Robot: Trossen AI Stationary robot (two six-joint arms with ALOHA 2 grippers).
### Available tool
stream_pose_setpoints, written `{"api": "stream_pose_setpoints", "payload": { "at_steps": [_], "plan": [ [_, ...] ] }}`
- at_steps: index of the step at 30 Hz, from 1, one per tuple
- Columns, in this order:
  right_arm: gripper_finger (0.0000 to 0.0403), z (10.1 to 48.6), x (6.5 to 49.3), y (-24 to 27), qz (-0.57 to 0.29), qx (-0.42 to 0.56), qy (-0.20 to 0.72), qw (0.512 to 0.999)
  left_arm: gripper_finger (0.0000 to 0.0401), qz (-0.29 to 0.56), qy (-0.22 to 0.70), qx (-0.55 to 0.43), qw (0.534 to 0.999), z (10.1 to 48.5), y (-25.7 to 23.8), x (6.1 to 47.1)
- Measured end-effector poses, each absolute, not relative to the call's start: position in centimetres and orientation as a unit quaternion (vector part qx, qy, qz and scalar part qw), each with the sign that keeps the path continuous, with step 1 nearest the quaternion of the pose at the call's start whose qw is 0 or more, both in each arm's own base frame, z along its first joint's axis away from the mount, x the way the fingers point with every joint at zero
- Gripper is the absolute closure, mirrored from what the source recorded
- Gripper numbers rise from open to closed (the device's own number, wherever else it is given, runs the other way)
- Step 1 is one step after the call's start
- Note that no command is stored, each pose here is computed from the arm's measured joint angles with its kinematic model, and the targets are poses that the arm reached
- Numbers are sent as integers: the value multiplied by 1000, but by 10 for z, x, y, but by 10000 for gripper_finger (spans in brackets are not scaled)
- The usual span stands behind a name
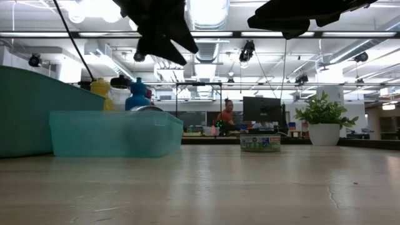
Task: Pick & Place Food Item
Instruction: Put the green tuna can into the light green bin
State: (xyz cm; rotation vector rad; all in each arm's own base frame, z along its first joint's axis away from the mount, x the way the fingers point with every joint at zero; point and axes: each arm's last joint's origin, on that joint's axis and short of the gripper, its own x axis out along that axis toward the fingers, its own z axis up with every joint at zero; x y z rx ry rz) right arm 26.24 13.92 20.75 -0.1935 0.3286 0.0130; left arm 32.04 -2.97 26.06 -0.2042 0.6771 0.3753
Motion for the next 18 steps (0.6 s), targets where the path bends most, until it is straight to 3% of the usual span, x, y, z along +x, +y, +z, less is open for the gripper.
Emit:
{"api": "stream_pose_setpoints", "payload": {
  "at_steps": [6,18],
  "plan": [
    [256,208,263,139,6,-96,163,982,105,136,284,-56,948,281,-23,319],
    [256,208,263,137,-9,-97,160,982,105,86,290,-35,953,286,-14,316]
  ]
}}
